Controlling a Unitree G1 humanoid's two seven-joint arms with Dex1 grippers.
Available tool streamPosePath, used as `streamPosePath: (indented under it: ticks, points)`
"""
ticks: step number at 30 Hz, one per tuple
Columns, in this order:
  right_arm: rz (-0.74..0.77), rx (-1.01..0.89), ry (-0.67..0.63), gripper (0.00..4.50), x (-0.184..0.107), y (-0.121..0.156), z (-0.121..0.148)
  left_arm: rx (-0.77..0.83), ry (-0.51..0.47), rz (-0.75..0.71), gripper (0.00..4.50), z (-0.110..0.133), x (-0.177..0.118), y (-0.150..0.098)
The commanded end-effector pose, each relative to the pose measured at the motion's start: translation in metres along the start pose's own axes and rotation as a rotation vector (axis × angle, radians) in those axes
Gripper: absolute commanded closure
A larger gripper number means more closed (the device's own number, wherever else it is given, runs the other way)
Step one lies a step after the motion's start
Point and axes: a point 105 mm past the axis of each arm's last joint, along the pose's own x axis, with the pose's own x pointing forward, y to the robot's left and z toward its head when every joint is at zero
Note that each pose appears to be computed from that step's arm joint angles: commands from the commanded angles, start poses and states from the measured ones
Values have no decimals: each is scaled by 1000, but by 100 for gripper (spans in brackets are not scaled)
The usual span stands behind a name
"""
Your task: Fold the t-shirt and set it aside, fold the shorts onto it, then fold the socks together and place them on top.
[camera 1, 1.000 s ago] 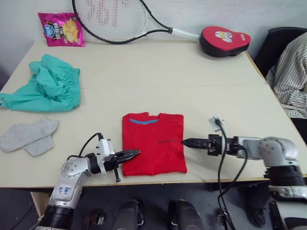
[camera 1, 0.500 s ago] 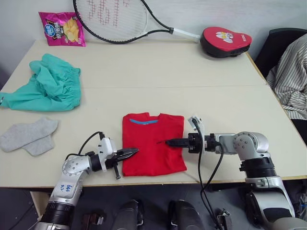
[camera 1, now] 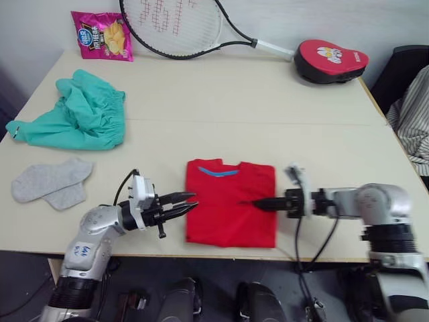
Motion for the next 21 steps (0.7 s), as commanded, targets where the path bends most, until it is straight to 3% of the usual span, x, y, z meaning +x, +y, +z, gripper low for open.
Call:
streamPosePath:
  ticks: [1, 7, 8, 16, 21]
  points:
    - [-62, -12, -63, 450, -42, -10, 12, 50, -65, -1, 214, 28, 0, -5]
    - [-341, -40, -47, 450, -116, -67, 6, 38, -107, -57, 19, 48, -5, -15]
    - [-381, -45, -44, 450, -127, -76, 4, 33, -105, -64, 2, 49, -6, -16]
    - [-558, -117, -84, 450, -175, -110, 15, 0, -83, -51, 2, 47, -15, -15]
    - [-573, -112, -93, 450, -181, -117, 17, -4, -67, -44, 2, 46, -20, -17]
